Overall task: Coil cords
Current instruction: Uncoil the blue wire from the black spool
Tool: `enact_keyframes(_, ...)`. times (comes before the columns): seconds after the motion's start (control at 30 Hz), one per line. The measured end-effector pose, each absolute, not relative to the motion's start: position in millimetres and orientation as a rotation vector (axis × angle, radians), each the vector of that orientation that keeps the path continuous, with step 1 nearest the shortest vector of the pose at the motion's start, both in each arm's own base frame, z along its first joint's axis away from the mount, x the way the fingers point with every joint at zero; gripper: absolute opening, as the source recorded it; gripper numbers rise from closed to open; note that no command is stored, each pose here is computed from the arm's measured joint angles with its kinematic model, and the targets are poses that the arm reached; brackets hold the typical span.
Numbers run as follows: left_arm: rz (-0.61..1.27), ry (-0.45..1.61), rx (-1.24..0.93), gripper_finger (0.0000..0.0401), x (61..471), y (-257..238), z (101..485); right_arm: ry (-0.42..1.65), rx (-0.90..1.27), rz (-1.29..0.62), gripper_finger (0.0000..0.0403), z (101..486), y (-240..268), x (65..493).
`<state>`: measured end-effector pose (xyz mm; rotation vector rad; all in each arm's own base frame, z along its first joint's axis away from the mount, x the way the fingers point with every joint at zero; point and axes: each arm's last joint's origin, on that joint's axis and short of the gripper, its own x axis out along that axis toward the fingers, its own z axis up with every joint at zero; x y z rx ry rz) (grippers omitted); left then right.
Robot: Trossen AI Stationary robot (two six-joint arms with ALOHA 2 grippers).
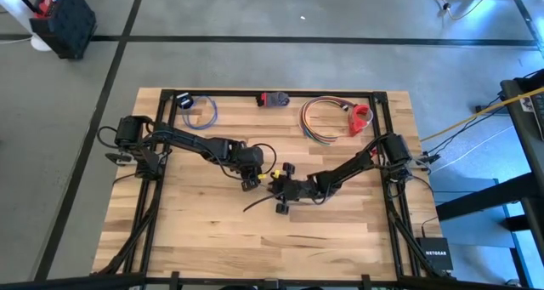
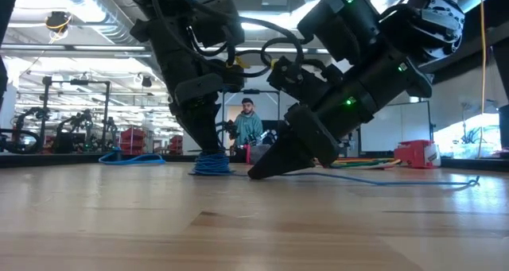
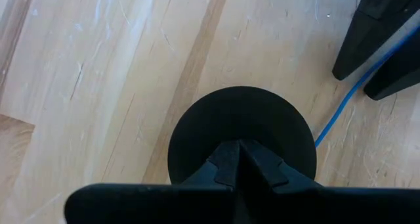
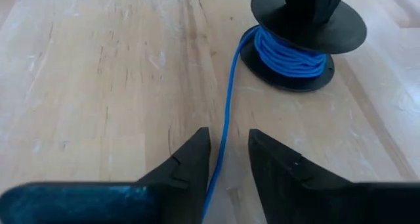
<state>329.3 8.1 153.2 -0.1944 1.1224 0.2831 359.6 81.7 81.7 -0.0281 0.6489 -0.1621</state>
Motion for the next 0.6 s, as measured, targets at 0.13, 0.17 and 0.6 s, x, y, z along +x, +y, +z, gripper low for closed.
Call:
enact_keyframes(0.13, 0.283, 1.122, -0.194, 0.0004, 329, 8, 153, 0.660, -0.012, -0.174, 0.0110, 81, 75, 361)
enact_keyframes(0.17, 0.283, 1.122, -0.194, 0.0004, 329, 8, 153, 0.665, -0.001, -0.171, 0.0104, 81, 73, 361)
enact_keyframes(0.6, 0.283, 1.121, -0.195, 0.0004, 329, 8, 153, 0.696, -0.134, -0.142, 0.0009, 81, 77, 358)
